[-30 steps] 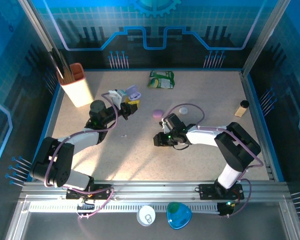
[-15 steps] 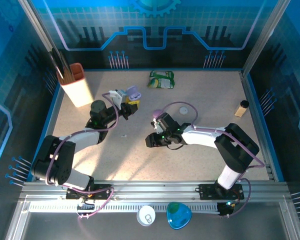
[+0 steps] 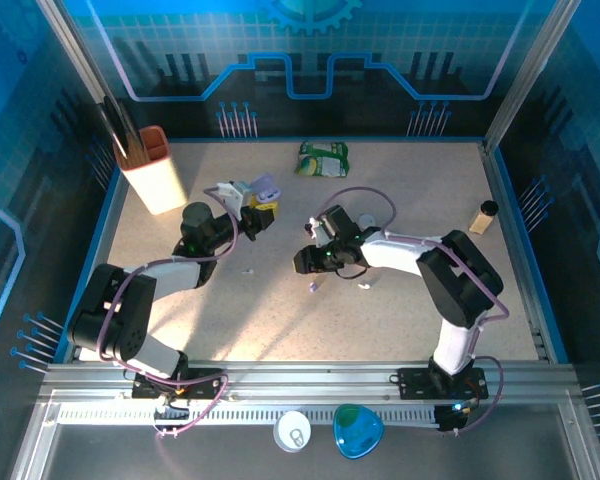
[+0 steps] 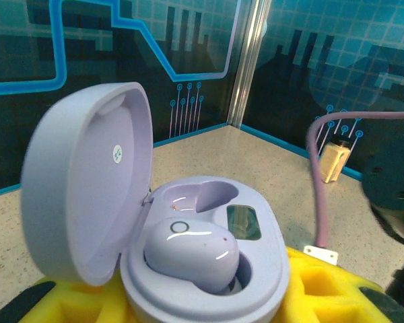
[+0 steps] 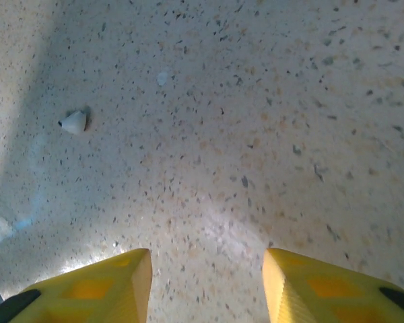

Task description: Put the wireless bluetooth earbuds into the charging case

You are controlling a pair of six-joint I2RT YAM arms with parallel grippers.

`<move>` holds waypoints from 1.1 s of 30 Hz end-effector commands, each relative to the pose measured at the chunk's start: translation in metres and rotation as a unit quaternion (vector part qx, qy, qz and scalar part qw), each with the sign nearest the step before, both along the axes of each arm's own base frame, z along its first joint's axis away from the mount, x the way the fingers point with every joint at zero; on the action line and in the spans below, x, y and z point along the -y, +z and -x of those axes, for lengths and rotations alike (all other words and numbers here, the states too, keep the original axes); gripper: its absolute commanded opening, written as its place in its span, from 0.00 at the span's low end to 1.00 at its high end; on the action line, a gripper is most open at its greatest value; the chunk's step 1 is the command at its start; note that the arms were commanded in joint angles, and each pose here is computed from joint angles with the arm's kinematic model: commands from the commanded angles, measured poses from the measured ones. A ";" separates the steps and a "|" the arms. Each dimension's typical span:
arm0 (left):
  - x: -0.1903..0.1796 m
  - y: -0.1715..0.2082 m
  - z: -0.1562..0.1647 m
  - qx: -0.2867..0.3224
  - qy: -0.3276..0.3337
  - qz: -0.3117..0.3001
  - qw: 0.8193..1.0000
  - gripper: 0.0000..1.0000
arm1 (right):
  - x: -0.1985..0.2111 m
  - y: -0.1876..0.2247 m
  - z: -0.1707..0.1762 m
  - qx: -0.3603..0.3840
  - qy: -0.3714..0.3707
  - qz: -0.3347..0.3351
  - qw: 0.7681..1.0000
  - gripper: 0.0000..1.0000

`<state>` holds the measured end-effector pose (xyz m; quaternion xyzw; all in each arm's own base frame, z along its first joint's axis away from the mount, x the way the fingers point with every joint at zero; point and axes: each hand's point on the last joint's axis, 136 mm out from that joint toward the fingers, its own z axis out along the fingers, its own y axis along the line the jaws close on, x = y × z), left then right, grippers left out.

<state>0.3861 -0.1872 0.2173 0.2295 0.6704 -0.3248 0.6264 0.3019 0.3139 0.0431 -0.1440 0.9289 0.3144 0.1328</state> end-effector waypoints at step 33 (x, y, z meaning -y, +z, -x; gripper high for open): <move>0.002 0.001 0.002 0.001 -0.013 0.009 1.000 0.27 | 0.035 -0.022 0.071 -0.042 0.069 0.061 0.995 0.43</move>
